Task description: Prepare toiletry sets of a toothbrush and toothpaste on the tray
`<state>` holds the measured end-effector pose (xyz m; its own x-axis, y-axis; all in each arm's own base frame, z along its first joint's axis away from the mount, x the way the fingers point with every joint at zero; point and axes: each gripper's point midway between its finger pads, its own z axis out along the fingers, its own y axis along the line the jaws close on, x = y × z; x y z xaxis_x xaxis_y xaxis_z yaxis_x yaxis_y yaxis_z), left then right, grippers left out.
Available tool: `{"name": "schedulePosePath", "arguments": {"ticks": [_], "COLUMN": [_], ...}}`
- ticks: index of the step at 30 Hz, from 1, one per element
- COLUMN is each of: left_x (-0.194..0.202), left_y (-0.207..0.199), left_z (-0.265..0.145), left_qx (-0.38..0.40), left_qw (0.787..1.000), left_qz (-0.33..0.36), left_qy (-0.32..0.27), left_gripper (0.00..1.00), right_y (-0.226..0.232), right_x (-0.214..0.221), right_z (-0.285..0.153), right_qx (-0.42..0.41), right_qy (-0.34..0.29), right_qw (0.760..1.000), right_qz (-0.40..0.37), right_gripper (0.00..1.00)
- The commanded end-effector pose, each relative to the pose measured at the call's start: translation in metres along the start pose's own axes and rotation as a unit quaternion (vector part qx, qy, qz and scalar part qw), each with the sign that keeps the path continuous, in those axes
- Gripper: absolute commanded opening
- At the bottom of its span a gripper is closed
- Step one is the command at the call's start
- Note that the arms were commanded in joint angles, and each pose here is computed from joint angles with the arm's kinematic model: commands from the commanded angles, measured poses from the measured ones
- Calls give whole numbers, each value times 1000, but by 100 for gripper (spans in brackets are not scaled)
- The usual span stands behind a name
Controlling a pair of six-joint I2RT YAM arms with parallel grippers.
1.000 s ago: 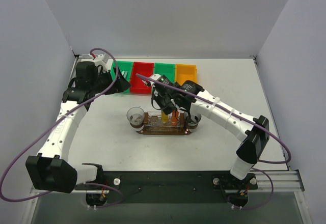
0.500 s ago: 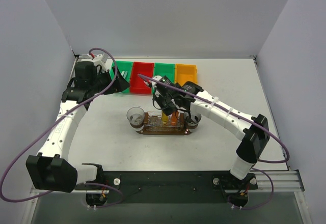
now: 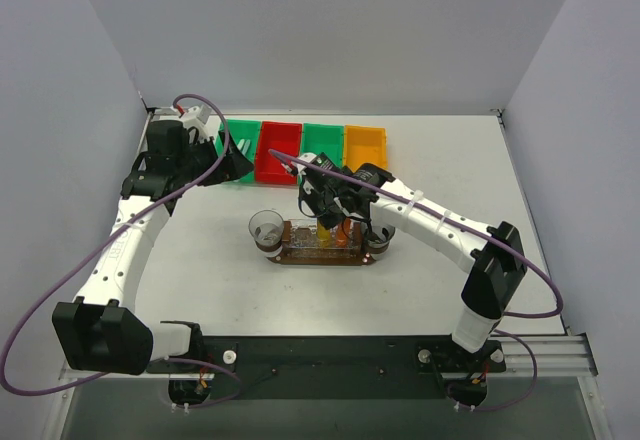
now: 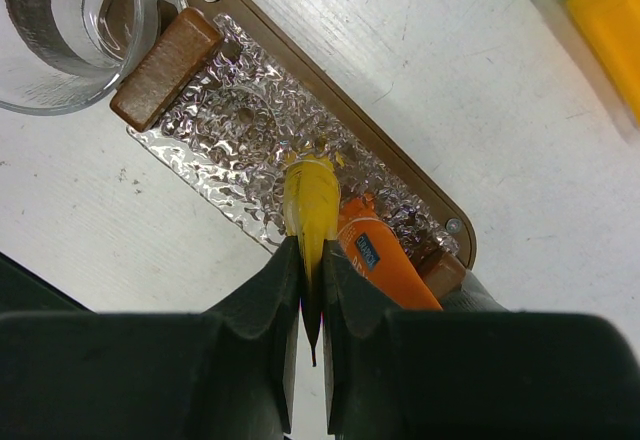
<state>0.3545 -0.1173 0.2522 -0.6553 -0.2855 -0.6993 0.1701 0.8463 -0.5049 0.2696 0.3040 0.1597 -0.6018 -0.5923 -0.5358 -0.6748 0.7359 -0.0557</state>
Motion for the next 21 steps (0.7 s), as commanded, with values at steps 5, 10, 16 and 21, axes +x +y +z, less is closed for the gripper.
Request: {"name": "schedulePosePath", "arguments": {"ticks": [5,10,16,21], "left_x": [-8,-9,-11,-9], "left_y": [-2,-1,-1,5], "left_z": [1,2,3,5], "left_qx": [13,13,15,8], "left_qw": [1000,1000,1000,1000], "left_qz": [-1,-3,-4,-4], "left_qy": [-12,-14,-16,-16], "left_gripper": [89,89,89,89], "right_y": [-2,-2,-4,-6], "right_x": [-3,-5,-12,-32], "right_z": [2,1,-5,-25], "right_qx": [1,1,1,-15], "right_qy": [-5,-9,-22,-62], "right_qw": [1000,1000,1000,998], "right_qz": [-6,-7,-6,28], "right_gripper": [18,32,42,48]}}
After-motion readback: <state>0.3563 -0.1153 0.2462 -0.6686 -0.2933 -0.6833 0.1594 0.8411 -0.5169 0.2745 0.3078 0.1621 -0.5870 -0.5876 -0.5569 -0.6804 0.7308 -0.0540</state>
